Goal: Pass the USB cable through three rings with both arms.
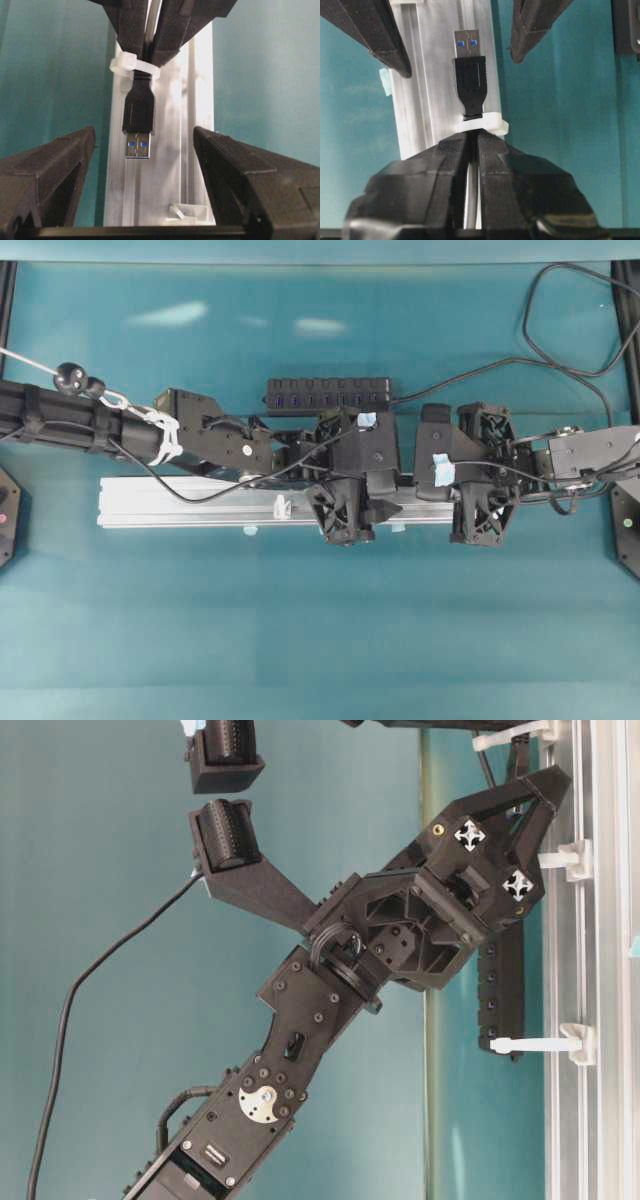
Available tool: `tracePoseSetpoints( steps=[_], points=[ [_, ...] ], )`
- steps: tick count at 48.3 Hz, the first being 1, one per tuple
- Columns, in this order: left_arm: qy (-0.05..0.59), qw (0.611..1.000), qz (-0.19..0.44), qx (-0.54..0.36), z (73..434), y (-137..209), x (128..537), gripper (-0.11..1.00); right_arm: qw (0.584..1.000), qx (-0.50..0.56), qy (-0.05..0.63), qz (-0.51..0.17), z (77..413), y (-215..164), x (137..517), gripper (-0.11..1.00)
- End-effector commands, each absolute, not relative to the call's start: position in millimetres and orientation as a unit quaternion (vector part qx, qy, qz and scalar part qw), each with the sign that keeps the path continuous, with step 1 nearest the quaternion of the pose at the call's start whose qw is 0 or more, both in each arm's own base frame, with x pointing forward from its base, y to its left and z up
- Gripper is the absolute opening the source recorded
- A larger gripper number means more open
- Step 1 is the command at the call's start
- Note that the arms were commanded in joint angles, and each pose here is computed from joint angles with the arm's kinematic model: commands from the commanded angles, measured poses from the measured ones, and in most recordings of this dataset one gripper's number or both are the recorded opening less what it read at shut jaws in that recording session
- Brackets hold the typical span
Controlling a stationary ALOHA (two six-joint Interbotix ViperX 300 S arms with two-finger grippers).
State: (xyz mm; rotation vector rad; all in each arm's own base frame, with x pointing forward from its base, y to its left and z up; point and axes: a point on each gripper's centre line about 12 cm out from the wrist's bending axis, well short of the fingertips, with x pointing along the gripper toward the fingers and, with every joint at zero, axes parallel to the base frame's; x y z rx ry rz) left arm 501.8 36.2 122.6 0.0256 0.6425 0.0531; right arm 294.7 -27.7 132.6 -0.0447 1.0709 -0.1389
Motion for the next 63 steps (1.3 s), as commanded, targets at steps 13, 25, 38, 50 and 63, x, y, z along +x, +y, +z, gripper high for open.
tracePoseSetpoints(
  steps=[13,25,38,50,63],
  points=[
    [0.298,0.954,0.027,0.013,133.8,37.6,510.1,0.81,0.864,-0.020,0.499,-0.065,137.3,-27.0,297.8,-0.09],
    [0.299,0.954,0.026,0.014,133.3,36.8,509.8,0.65,0.865,-0.020,0.497,-0.065,137.8,-27.0,298.4,-0.09],
    [0.302,0.953,0.026,0.011,126.9,35.4,512.1,0.47,0.866,-0.019,0.495,-0.064,138.2,-26.8,298.6,-0.09],
    [0.295,0.955,0.024,0.015,128.4,33.8,513.3,0.26,0.866,-0.019,0.495,-0.064,137.7,-26.8,298.6,-0.09],
    [0.294,0.955,0.023,0.017,128.8,33.8,513.0,0.23,0.865,-0.019,0.497,-0.063,137.4,-25.5,298.2,-0.09]
  ],
)
